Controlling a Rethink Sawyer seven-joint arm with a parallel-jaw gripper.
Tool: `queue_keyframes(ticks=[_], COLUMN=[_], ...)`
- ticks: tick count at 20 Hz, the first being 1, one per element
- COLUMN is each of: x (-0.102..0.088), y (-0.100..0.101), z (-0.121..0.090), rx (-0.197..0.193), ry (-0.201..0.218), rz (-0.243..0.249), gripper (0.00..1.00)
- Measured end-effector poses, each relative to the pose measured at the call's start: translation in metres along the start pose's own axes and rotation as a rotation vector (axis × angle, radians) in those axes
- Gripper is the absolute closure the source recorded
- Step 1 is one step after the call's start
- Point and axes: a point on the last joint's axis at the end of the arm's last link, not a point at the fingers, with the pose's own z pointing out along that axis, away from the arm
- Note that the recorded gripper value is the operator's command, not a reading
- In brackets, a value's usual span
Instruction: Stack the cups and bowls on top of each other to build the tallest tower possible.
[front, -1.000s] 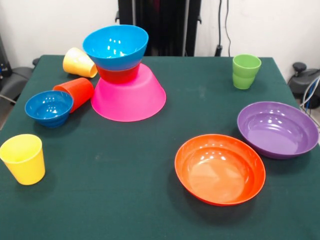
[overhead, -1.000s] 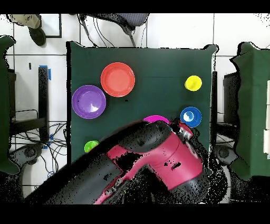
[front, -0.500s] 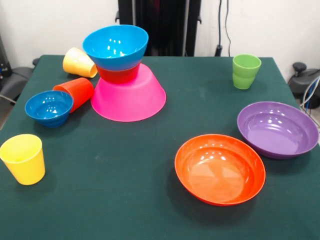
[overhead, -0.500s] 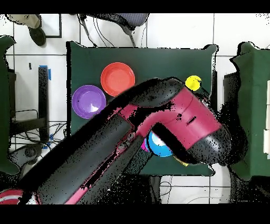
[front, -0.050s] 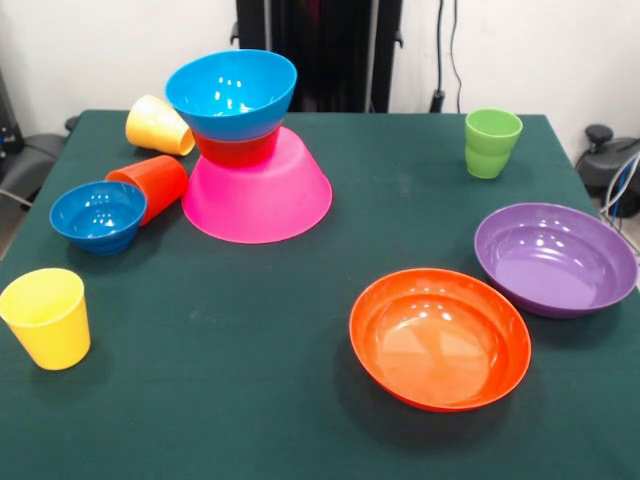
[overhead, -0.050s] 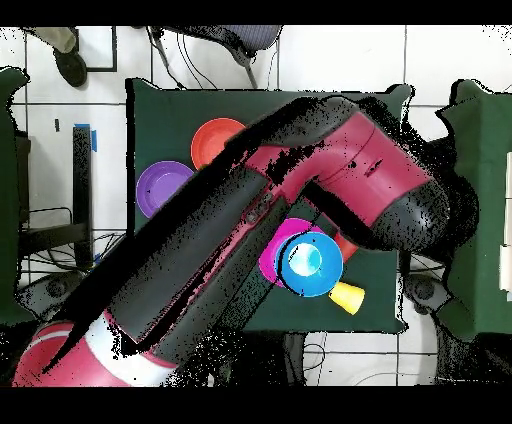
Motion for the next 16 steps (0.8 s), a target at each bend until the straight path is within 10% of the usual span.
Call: queue_keyframes(ticks=[16], x=[-0.002], y=[-0.018], z=[0.028], rx=[-0.079], ry=[-0.008], rz=[-0.032], gripper=[0.00])
